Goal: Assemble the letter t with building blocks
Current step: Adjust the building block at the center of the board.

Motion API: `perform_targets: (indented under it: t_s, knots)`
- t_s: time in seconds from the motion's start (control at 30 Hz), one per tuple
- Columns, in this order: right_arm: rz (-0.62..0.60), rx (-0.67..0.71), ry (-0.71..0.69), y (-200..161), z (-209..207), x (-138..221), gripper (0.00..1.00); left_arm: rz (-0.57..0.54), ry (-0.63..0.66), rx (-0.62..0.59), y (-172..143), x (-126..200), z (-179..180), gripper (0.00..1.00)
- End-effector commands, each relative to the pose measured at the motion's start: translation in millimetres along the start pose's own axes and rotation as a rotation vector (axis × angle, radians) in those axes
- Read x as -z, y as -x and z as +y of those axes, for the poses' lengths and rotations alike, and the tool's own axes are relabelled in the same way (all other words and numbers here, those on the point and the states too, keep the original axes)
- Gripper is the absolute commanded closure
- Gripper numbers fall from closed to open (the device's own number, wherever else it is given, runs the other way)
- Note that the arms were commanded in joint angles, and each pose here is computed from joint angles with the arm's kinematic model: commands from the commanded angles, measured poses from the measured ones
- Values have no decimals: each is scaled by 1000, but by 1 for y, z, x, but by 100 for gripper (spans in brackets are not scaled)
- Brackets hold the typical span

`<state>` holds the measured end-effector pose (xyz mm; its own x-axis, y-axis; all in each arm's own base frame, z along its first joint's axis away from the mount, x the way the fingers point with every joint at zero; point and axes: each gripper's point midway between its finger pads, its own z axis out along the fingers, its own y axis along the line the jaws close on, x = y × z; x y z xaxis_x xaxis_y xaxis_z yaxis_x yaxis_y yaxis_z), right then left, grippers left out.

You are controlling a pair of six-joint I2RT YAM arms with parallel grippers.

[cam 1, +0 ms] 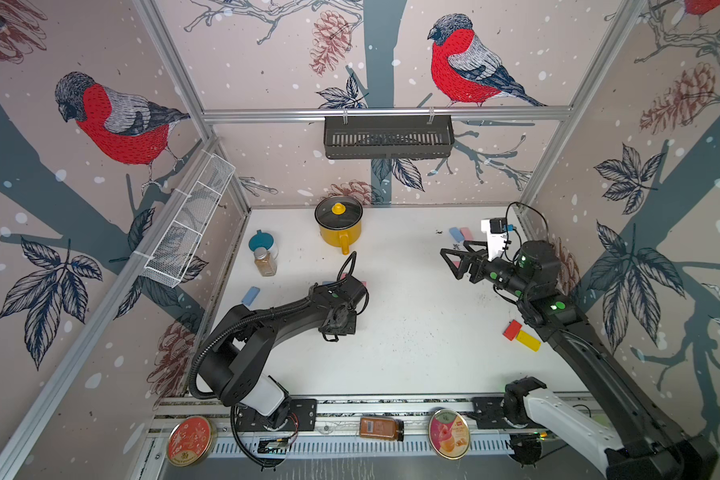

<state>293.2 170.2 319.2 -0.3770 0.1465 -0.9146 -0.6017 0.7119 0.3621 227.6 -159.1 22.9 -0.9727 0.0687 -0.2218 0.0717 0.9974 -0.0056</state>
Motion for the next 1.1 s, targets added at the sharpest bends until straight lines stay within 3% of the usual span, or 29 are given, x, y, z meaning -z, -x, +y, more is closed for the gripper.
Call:
perform_targets:
  t_s: [0.0, 0.13, 0.23, 0.33, 0.43, 0.57, 0.7, 0.93, 1.07]
  knots:
    - [-13, 24, 2, 3, 2, 1, 0, 4, 14, 8, -6, 6, 6, 87]
    - [-7, 20, -3, 2, 0, 0, 0, -27, -5, 18, -6, 23, 6, 84]
    - [-3, 14, -22, 2, -3, -1, 0, -97, -38, 21, 8, 49, 3, 72]
    - [4, 5, -51, 2, -8, -1, 0, -230, -88, 14, 36, 88, -4, 52]
    - [28, -20, -88, -1, -15, -1, 0, -418, -111, -10, 74, 132, -8, 38]
    - [98, -76, -173, -14, -32, -1, 0, -636, -187, -11, 124, 189, -8, 6]
    - [175, -142, -297, -40, -59, 6, 0, -721, -268, 30, 164, 215, 4, 3]
    - [185, -260, -481, -64, -100, 35, 0, -926, -249, -31, 214, 254, -2, 3]
    - [171, -309, -479, -74, -104, 37, 0, -1024, -255, -65, 227, 269, -7, 3]
